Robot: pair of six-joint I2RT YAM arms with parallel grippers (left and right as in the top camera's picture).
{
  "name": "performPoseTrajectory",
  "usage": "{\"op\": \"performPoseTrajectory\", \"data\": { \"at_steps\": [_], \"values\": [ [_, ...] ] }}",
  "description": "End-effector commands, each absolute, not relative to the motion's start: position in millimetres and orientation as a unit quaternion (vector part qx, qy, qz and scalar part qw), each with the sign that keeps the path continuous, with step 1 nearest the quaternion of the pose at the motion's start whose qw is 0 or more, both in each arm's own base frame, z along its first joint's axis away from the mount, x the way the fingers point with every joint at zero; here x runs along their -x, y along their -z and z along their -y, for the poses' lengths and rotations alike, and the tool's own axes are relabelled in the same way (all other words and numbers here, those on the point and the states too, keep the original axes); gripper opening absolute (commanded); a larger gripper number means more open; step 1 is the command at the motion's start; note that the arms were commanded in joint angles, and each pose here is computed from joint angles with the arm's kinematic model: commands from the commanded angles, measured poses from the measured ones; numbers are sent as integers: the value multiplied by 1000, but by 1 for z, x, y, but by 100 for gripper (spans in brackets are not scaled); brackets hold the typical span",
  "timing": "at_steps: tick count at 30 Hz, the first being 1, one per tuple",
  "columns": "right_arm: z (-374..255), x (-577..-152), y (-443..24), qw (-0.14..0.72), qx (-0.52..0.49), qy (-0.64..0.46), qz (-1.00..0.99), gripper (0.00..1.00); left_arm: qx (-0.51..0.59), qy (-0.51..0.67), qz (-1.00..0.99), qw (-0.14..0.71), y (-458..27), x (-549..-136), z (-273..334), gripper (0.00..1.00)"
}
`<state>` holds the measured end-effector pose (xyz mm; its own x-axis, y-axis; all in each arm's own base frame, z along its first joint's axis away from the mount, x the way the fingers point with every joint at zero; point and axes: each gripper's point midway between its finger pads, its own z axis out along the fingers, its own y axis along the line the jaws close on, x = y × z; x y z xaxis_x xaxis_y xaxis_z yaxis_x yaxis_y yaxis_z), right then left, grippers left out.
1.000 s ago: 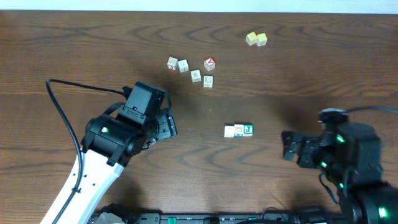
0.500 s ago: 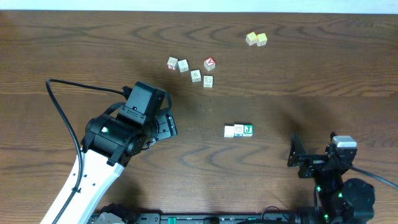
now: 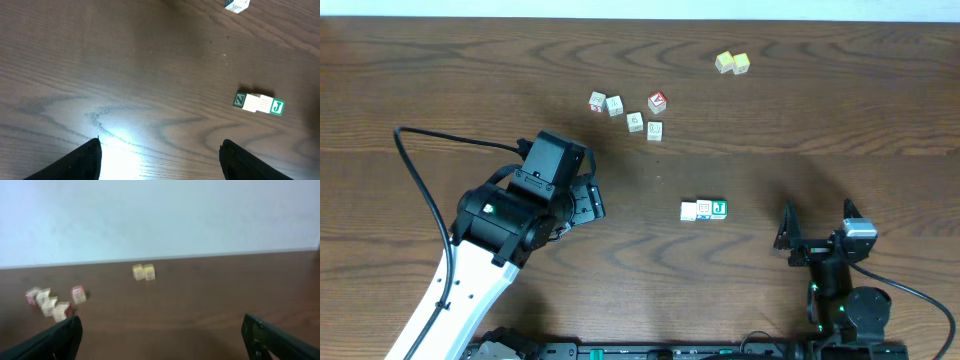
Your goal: Lift 3 blocks
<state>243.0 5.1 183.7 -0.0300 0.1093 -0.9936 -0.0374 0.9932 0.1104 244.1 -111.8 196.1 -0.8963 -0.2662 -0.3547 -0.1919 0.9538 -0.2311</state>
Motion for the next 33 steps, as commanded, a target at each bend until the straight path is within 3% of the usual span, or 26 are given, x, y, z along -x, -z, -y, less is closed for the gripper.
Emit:
{"op": "performPoseTrajectory", "data": {
  "at_steps": [1,33],
  "values": [
    [-2,-247,-168,696,-25,-43,-717,99,120,90,-968,200,-198,-246,108,76],
    [9,-246,-158,681,-26,-11,-731,99,120,90,-968,200,-198,-246,108,76]
  ]
}}
